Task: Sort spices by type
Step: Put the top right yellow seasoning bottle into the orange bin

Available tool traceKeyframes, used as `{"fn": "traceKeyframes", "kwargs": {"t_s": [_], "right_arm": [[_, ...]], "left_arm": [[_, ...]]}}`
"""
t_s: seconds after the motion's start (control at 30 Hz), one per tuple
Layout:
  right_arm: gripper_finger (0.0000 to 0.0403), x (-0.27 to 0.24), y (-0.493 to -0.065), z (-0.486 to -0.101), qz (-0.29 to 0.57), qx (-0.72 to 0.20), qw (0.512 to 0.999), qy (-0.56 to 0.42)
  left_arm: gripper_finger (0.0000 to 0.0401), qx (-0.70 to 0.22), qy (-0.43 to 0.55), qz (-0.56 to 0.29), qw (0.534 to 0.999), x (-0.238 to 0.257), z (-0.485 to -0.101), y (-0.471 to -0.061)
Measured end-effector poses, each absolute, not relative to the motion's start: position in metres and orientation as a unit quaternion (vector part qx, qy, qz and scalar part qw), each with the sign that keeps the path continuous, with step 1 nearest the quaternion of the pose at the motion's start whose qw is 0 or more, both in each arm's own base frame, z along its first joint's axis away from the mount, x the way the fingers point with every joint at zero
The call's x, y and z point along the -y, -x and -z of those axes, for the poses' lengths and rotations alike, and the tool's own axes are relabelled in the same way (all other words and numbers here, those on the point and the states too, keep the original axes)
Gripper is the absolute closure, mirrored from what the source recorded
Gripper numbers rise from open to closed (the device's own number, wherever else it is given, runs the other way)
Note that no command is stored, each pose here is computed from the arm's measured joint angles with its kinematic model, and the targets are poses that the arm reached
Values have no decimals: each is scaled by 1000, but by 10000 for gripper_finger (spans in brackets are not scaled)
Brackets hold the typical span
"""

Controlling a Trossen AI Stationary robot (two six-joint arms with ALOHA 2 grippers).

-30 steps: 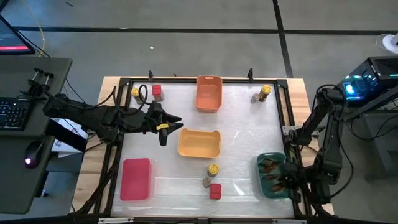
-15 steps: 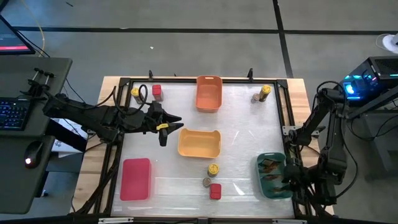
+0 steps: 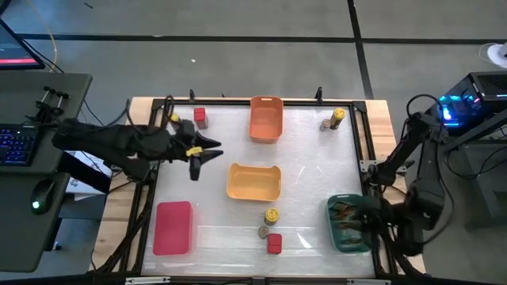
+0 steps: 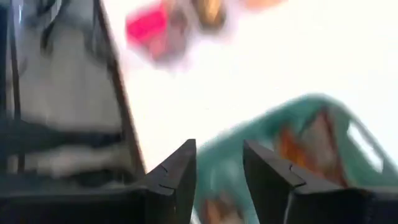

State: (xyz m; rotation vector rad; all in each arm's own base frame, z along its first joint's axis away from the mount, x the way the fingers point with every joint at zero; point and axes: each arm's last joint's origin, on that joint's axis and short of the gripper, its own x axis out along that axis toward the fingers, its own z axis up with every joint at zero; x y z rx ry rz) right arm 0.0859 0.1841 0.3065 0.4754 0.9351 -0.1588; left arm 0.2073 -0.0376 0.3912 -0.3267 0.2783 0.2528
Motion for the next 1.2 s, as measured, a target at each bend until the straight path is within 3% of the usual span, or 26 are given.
{"fn": "traceKeyframes", "kwargs": {"t_s": [0.2, 0.33, 0.47, 0.57, 0.63, 0.77, 0.9, 1.03, 1.2], "right_arm": [[226, -162, -131, -312, 167, -378, 864, -287], [176, -146, -167, -318, 170, -342, 869, -316], [139, -126, -203, -329, 136, -300, 897, -296], [128, -95, -218, -333, 187, -286, 899, -272], [127, -69, -222, -336, 258, -284, 876, -291], [126, -13, -216, -330, 408, -299, 778, -374], [126, 36, -203, -323, 512, -311, 705, -380], [126, 81, -190, -322, 582, -283, 648, -401], [126, 127, -177, -312, 632, -297, 595, -397]], "left_arm": [[265, -188, 166, -134, 959, 36, -393, -198], [248, -264, 182, -121, 939, 40, -378, -196], [217, -318, 198, -105, 921, 46, -368, -195], [194, -328, 195, -92, 920, 53, -366, -195], [181, -330, 192, -86, 920, 55, -366, -195], [167, -333, 178, -81, 923, 59, -365, -196], [166, -313, 119, -133, 933, 51, -363, -202], [166, -241, 133, -175, 945, 35, -357, -220], [166, -149, 207, -158, 954, 10, -343, -242]]}}
